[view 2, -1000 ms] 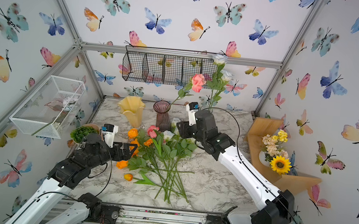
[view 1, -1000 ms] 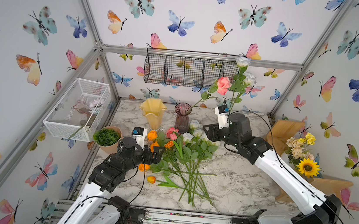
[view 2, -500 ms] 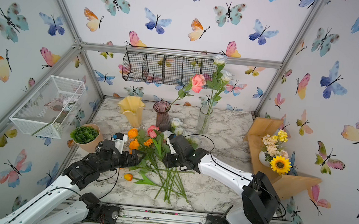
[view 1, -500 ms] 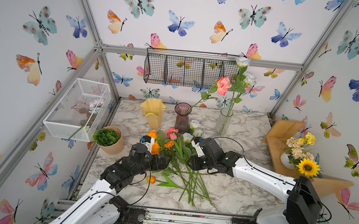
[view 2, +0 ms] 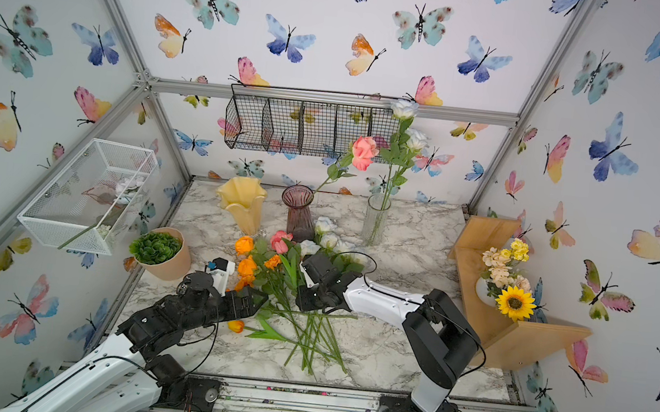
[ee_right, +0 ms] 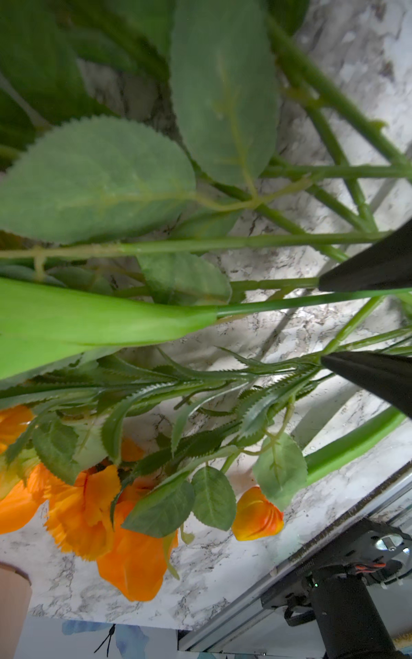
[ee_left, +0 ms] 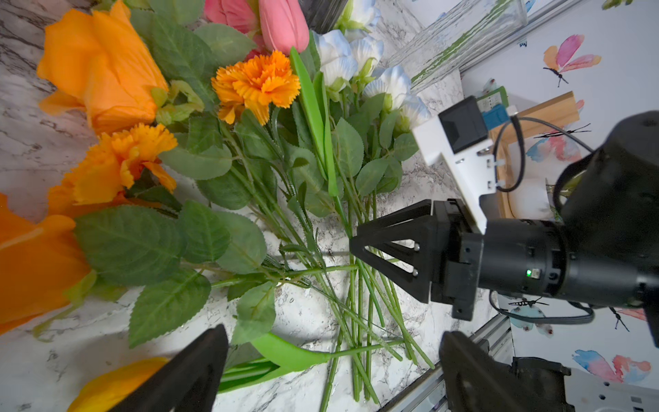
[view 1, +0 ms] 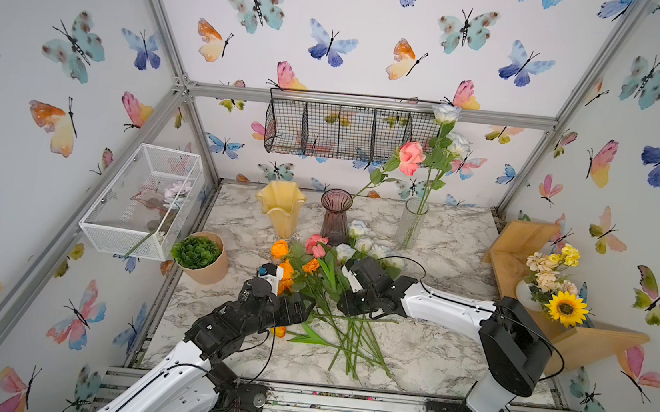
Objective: Arrange the flowers in different vases according to their colors
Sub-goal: Pick up the flower at the center of the board.
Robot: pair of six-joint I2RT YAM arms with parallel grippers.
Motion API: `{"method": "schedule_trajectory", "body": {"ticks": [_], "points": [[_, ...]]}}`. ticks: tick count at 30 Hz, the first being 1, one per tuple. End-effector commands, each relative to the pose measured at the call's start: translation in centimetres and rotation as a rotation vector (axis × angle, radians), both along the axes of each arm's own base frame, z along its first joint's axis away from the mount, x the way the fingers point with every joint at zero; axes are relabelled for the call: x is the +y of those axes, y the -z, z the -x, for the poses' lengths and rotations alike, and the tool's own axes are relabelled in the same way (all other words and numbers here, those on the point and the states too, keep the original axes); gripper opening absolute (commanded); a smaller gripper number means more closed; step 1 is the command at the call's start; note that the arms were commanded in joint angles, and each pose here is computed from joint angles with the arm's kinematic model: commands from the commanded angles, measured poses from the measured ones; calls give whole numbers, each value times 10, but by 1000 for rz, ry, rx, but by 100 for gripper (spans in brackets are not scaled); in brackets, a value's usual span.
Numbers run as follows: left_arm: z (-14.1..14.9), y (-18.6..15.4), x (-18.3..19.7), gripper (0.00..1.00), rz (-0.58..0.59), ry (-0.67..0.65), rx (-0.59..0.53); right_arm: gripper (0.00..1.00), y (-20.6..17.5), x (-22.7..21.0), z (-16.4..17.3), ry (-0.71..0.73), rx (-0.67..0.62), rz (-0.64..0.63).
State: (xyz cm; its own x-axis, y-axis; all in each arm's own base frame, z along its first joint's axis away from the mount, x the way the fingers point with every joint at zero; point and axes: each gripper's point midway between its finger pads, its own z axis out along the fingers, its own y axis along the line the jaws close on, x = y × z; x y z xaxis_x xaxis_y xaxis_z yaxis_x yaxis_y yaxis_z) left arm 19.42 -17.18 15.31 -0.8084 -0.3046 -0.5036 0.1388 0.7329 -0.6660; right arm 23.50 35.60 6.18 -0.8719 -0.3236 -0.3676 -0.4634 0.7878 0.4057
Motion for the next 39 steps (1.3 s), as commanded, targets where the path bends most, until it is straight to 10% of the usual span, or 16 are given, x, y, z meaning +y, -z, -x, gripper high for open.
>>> {"method": "schedule_trajectory", "body": {"ticks": [1,10,24,39], "points": [[-1,2,8,99,11,-48,-26,31,-5,15,-12,-20,-30,-4],[5,7,10,99,7,-37,-35,18,-2,18,-29,-6,-73,59],[4,-31,18,99,-29,-36,-113,24,15,17,-38,-15,-86,128],[3,-37,21,99,-59,-33,-130,2,-27,16,-47,-19,-182,104]]}}
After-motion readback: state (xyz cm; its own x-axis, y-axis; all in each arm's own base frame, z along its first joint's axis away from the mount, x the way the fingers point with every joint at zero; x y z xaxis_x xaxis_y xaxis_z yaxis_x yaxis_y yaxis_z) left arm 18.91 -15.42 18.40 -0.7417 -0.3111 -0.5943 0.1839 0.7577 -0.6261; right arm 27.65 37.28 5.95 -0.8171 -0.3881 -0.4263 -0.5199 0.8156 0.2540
